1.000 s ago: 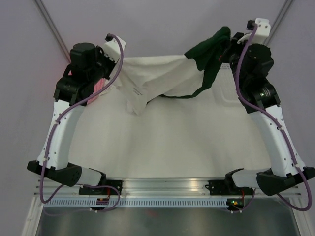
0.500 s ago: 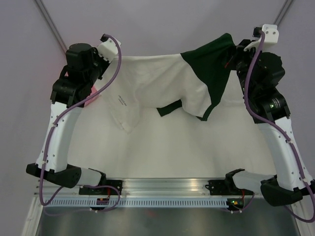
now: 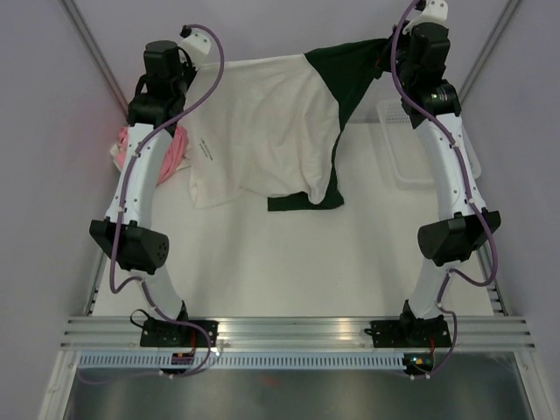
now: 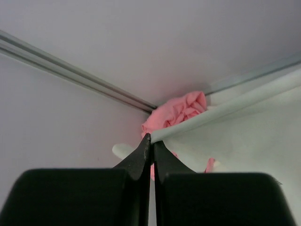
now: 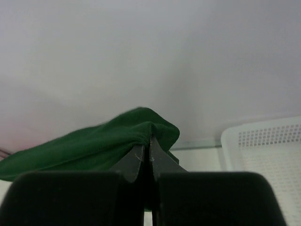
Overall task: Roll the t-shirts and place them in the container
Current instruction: Flatten the tshirt
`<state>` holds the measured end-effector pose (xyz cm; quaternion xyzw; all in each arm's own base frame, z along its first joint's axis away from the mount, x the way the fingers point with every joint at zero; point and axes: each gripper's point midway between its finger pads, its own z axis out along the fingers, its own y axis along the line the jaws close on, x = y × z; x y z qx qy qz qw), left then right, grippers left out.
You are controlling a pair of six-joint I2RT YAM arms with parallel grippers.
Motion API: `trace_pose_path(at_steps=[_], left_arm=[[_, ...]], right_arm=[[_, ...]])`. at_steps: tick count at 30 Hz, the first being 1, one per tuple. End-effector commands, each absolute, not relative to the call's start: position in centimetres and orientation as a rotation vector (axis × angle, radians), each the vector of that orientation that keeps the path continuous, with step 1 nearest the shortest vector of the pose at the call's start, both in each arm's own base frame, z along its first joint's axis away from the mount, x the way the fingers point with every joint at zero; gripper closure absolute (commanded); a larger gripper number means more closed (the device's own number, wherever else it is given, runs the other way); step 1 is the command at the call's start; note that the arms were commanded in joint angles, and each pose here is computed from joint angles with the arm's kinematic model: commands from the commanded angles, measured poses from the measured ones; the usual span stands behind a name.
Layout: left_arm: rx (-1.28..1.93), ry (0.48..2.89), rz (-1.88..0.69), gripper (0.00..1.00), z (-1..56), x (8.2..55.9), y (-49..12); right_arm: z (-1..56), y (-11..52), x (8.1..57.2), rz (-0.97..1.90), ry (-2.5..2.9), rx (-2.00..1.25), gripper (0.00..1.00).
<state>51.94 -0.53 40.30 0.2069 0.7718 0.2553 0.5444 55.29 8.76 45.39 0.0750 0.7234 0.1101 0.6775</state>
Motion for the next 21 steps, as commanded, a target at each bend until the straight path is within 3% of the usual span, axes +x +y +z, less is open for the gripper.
trace_pose_path(at_steps=[1, 5, 9, 10, 13, 14, 16, 19, 21], left_arm=[[0.167, 1.498, 0.68, 0.98, 53.8, 47.9, 3.0], [0.149, 1.421, 0.714, 0.98, 56.7, 46.9, 3.4], [0.228, 1.485, 0.743, 0.98, 53.9, 47.7, 3.2], [0.259, 1.505, 0.729, 0.98, 52.8, 47.8, 2.9], [0.408, 1.632, 0.647, 0.98, 45.8, 48.0, 1.2], [0.462, 1.663, 0.609, 0.98, 43.6, 48.1, 0.4], [0.556, 1.782, 0.592, 0.98, 37.4, 47.1, 0.2], [0.688, 1.942, 0.549, 0.98, 28.9, 45.0, -0.1], [0.787, 2.055, 0.487, 0.98, 23.4, 42.4, -0.5]], right_arm=[[60.9, 5.9, 48.9, 0.318, 1.19, 0.233, 1.0], [63.8, 4.8, 47.1, 0.278, 1.113, 0.231, 1.0], [62.8, 4.5, 46.2, 0.24, 1.157, 0.204, 1.0], [59.0, 4.8, 47.7, 0.227, 1.251, 0.193, 1.0], [55.0, 5.3, 46.4, 0.247, 1.33, 0.18, 1.0], [48.5, 6.0, 47.6, 0.268, 1.463, 0.185, 1.0], [44.6, 6.4, 46.3, 0.301, 1.529, 0.19, 1.0], [30.9, 7.6, 44.9, 0.316, 1.819, 0.241, 1.0], [26.0, 9.6, 43.5, 0.322, 1.943, 0.209, 1.0]])
